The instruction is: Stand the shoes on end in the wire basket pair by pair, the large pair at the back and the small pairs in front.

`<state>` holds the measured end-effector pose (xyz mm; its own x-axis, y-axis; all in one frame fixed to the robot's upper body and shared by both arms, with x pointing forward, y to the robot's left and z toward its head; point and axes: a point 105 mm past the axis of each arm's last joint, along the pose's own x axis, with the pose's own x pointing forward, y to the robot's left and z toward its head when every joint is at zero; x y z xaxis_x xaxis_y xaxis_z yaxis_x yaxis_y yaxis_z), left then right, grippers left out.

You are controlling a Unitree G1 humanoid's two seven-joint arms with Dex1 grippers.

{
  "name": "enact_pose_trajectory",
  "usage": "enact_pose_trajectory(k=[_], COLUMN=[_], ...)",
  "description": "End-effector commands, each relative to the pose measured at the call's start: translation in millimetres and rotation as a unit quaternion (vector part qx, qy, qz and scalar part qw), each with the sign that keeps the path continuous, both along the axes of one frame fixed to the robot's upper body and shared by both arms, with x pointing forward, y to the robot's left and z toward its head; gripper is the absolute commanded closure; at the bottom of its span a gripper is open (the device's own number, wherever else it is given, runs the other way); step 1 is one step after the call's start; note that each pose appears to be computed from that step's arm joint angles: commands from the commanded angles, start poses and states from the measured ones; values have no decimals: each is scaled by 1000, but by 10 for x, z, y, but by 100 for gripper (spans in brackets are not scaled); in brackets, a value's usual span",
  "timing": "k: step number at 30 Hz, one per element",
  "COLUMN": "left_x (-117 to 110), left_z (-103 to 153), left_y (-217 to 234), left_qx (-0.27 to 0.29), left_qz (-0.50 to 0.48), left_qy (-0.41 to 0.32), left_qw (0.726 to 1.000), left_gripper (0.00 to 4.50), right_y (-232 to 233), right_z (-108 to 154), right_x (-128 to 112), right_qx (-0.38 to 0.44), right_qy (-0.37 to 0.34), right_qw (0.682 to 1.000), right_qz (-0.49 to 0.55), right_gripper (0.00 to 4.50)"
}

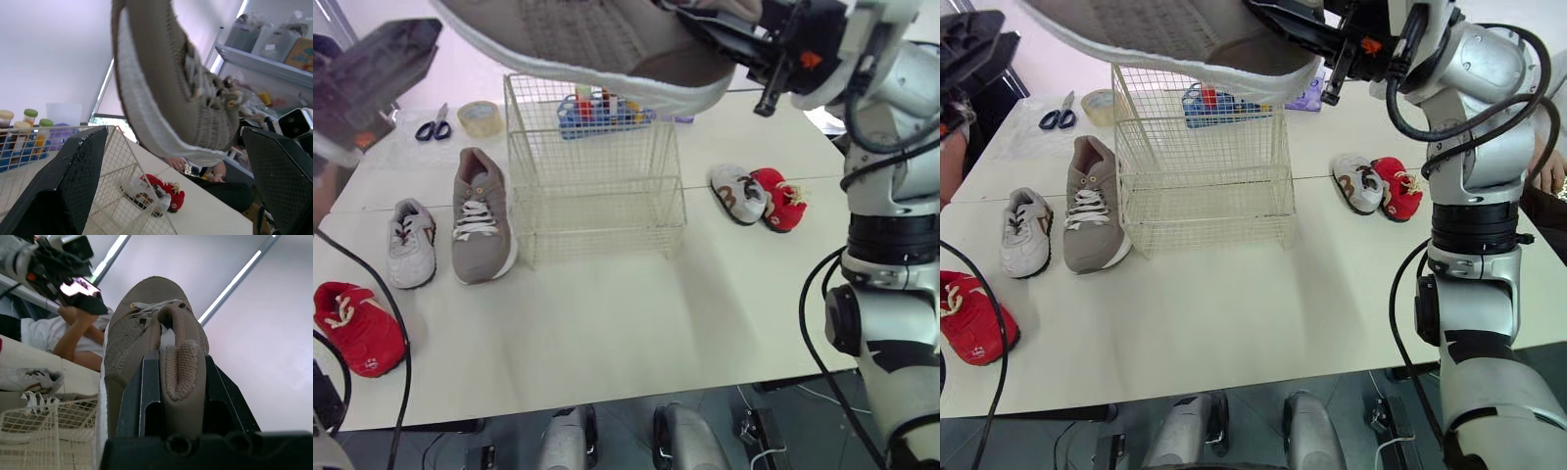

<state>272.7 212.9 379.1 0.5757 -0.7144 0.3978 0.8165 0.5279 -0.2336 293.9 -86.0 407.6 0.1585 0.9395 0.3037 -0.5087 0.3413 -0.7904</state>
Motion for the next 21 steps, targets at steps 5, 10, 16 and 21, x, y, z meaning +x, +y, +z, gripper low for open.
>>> enact_pose_trajectory(k=[5,10,16,21], left_x=[21,-2,-20,-1], left_z=[113,136,121,82], left_y=[-4,7,6,19], left_qx=[7,-5,-19,-38], left_qz=[3,-17,-25,-12], left_qy=[-26,-32,-32,-28], left_qw=[1000,999,999,999], left_gripper=[0,53,310,386], right_y=[83,81,54,27], right_z=[-45,-117,-141,-144], right_x=[-216,-202,-164,-119], right_qx=[-25,-35,-30,-19], right_qy=[-20,-13,-4,8], right_qw=[999,999,999,1000], right_qz=[36,33,22,13], right_gripper=[428,428,428,428])
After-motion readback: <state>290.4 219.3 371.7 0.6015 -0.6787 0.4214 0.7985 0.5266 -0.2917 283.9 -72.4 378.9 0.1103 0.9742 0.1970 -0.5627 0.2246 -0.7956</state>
